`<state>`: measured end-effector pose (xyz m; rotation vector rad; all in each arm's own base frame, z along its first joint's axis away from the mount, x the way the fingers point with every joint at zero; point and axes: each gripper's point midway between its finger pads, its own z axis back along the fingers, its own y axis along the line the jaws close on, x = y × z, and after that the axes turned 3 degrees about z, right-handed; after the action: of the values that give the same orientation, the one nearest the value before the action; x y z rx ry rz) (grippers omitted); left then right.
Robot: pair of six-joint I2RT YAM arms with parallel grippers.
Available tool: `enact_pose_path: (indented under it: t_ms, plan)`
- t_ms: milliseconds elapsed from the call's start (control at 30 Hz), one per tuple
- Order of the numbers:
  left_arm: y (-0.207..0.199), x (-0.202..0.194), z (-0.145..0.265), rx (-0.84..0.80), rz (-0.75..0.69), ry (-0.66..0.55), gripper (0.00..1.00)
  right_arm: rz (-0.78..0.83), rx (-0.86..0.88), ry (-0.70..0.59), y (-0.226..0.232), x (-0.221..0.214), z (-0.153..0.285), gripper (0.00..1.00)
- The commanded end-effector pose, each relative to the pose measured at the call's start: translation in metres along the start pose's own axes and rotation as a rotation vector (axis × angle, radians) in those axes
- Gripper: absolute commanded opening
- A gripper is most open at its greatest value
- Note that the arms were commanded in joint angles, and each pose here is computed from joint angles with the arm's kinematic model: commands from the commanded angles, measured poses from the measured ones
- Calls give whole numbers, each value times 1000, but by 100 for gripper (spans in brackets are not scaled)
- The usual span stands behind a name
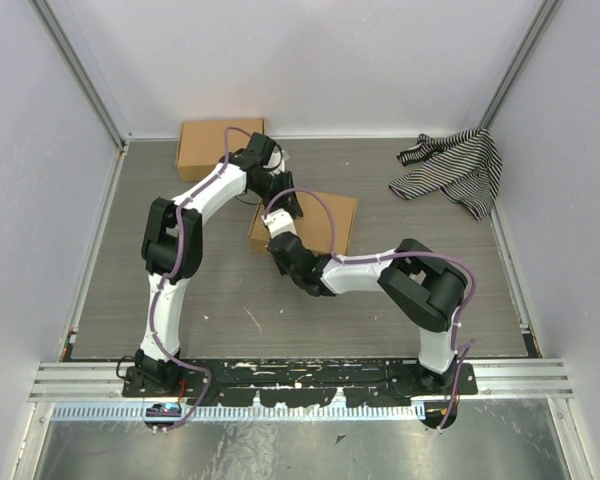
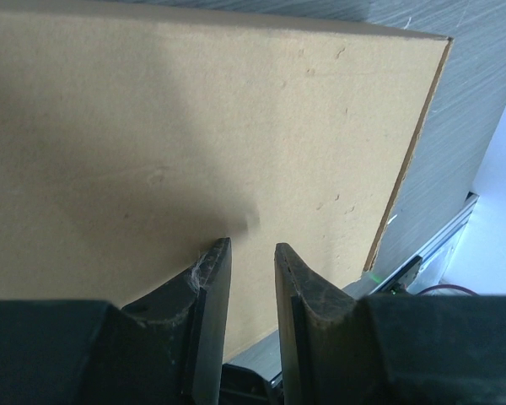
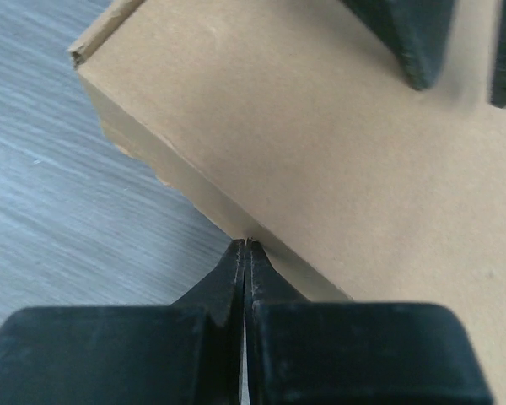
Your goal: Fold the paper box
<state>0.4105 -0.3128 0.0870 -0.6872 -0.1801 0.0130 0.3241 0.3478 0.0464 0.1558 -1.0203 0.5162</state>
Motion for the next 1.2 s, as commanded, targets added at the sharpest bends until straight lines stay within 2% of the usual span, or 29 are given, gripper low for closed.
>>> enact_pose_path:
  t_ms: [0, 333, 567, 667, 800, 867, 900, 933, 967, 1000, 1033, 1100, 1167]
  plan:
    - [-10, 8, 26, 20, -4, -39, 36, -76, -112, -83, -33, 33, 9, 1]
    - [-26, 11, 46, -9, -26, -76, 36, -121, -166, -50, -67, 26, 12, 1]
    - [-43, 15, 77, -14, -65, -140, 38, -128, -98, -69, -61, 45, 26, 1]
    - [-53, 17, 106, 5, -111, -206, 39, -140, -76, -99, -62, 63, 42, 1]
    - [-59, 21, 153, 68, -177, -349, 40, -161, -110, -203, -81, 107, 79, 1]
    - [-50, 16, 174, 124, -186, -414, 46, -165, -172, -229, -98, 128, 95, 2]
    - [-47, 14, 185, 143, -188, -451, 52, -164, -213, -227, -107, 138, 101, 3]
    - [-42, 11, 196, 164, -183, -485, 62, -157, -250, -212, -117, 144, 104, 6]
    - [-36, 7, 206, 189, -170, -515, 93, -151, -269, -200, -125, 153, 105, 18]
    - [-30, 4, 215, 203, -159, -543, 99, -147, -279, -175, -134, 158, 106, 31]
    - [-25, -1, 223, 212, -148, -564, 98, -146, -279, -161, -139, 163, 104, 44]
    - [-13, -11, 234, 227, -119, -590, 98, -135, -243, -151, -142, 177, 102, 63]
    - [-3, -22, 244, 254, -93, -612, 98, -124, -194, -145, -137, 187, 99, 71]
